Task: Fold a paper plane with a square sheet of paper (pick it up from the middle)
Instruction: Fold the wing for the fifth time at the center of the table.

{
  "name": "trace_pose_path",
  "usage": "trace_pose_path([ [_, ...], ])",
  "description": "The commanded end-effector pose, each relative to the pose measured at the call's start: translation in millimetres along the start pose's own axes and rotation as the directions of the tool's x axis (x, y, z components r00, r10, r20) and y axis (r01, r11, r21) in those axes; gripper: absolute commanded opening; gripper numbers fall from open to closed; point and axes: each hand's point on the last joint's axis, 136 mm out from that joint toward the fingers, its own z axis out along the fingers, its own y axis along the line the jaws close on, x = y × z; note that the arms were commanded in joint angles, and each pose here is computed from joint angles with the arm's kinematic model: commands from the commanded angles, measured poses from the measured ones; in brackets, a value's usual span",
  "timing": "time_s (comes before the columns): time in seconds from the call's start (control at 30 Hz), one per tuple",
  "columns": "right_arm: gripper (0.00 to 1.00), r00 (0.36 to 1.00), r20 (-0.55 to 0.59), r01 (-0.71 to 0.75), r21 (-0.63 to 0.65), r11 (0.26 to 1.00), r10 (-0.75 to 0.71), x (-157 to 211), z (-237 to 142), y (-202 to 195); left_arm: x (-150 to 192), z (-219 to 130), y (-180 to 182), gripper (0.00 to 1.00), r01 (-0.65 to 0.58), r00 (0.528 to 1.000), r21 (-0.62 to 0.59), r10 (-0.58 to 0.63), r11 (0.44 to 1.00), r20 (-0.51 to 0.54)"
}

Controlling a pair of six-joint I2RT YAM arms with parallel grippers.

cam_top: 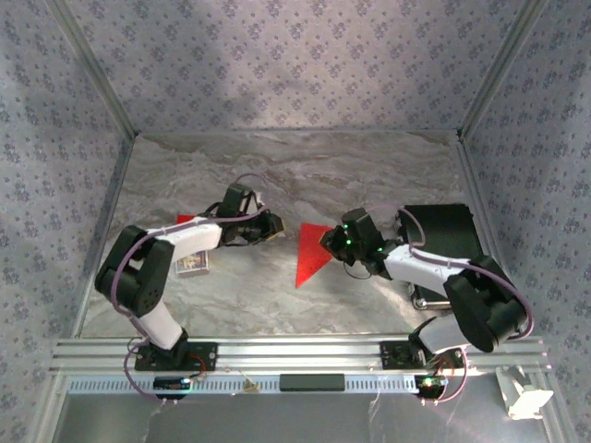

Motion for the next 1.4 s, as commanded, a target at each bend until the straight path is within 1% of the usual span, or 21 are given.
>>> trace_pose_path([
  [0.0, 0.15, 0.998, -0.058, 0.038, 0.077, 0.996, -0.034, 9.2, -6.1, -31.6, 8.5, 16.9, -36.8, 0.14, -0.043, 0.995, 0.098, 0.051, 0.994, -0.083],
  [0.1, 0.14, 0.998, -0.044, 0.035, 0.064, 0.997, -0.032, 8.4, -9.8, -35.4, 15.7, 34.0, -40.1, 0.12, -0.025, 0.989, 0.095, 0.039, 0.995, -0.144],
  [0.2, 0.14, 0.999, -0.006, 0.042, 0.048, 0.998, -0.042, 5.9, -15.9, -37.0, 20.1, 47.1, -29.3, 0.1, 0.005, 0.982, 0.045, 0.003, 0.999, -0.191],
  [0.37, 0.16, 0.999, 0.012, 0.048, 0.065, 0.997, -0.049, 4.1, -22.0, -42.8, 23.3, 57.7, -25.6, 0.1, 0.017, 0.975, 0.04, -0.008, 0.999, -0.224],
  [0.53, 0.17, 0.999, -0.004, 0.048, 0.059, 0.997, -0.047, 5.5, -19.7, -41.4, 26.2, 68.1, -18.4, 0.11, 0.02, 0.967, 0.024, -0.013, 1.0, -0.253],
  [0.6, 0.18, 0.999, -0.013, 0.042, 0.064, 0.997, -0.042, 6.7, -17.9, -42.8, 28.6, 71.8, -9.7, 0.11, 0.024, 0.963, -0.007, -0.025, 1.0, -0.269],
  [0.83, 0.28, 0.998, -0.051, 0.047, 0.034, 0.998, -0.045, 12.2, -11.6, -39.1, 43.8, 76.9, 18.2, 0.1, 0.028, 0.952, -0.066, -0.047, 0.997, -0.302],
  [0.97, 0.33, 0.995, -0.094, 0.033, -0.005, 0.999, -0.034, 16.2, -3.9, -35.2, 54.5, 76.4, 29.4, 0.08, 0.033, 0.941, -0.073, -0.056, 0.997, -0.333],
  [1.07, 0.36, 0.992, -0.122, 0.018, -0.006, 1.0, -0.019, 18.8, 1.7, -36.8, 54.5, 73.0, 31.7, 0.07, 0.059, 0.94, -0.053, -0.073, 0.997, -0.334],
  [1.37, 0.35, 0.989, -0.15, -0.02, -0.031, 0.999, 0.015, 19.9, 13.4, -37.7, 48.3, 69.0, 33.9, 0.06, 0.062, 0.946, -0.052, -0.075, 0.997, -0.315],
])
